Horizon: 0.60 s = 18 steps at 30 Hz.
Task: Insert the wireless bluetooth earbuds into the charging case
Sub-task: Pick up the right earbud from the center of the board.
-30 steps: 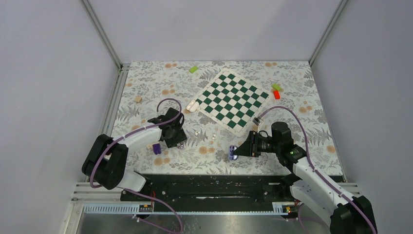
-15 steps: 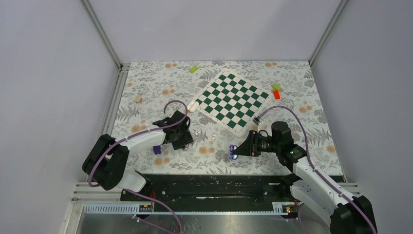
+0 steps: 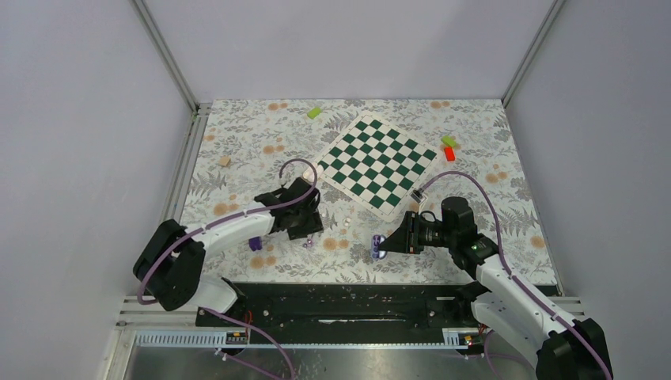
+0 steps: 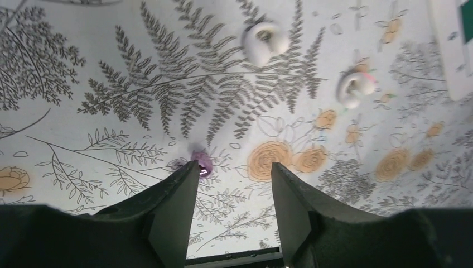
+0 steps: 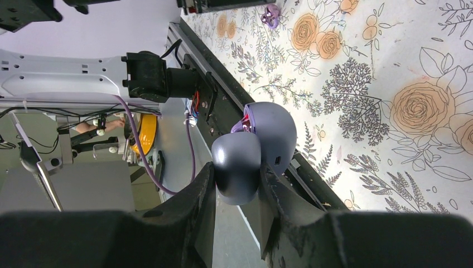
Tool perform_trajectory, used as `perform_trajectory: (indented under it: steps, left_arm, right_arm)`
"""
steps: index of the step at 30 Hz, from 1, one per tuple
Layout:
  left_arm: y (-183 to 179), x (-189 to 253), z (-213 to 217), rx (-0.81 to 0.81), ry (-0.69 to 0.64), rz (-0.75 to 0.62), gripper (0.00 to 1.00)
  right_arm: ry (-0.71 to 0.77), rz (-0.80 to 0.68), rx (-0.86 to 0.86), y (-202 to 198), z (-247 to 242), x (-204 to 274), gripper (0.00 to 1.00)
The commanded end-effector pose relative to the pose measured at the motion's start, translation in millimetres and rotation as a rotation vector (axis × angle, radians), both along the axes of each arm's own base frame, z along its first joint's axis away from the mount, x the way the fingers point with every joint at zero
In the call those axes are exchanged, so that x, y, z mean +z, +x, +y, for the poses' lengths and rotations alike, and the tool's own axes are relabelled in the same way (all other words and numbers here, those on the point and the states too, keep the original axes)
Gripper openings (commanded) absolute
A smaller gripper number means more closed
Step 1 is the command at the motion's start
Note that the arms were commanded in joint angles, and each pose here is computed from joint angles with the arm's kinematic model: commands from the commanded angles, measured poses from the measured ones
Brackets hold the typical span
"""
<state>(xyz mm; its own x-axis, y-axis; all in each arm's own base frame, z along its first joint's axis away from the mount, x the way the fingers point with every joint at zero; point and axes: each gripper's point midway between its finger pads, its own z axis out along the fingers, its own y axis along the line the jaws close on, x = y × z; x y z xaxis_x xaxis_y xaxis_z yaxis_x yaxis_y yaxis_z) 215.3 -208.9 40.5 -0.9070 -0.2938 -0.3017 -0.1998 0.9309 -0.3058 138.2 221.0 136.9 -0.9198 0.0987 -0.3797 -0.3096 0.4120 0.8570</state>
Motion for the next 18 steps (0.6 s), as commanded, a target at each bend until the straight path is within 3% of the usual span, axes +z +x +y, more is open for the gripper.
perform_trajectory:
  steps: [1, 11, 15, 18]
  left_arm:
    - [17, 41, -1, -0.029, 0.018, -0.128, 0.52]
    - [0, 41, 7, -0.109, 0.168, -0.157, 0.51]
    - [-12, 25, 29, 0.001, 0.271, -0.091, 0.47]
    - [-18, 10, 30, 0.081, 0.273, -0.036, 0.46]
  right_arm:
    - [0.025, -0.074, 0.012, 7, 4, 22, 0.0]
    - [0.032, -0.076, 0.024, 10, 7, 28, 0.0]
    - [0.033, -0.077, 0.027, 10, 7, 28, 0.0]
    - [0.034, -0.068, 0.033, 10, 8, 28, 0.0]
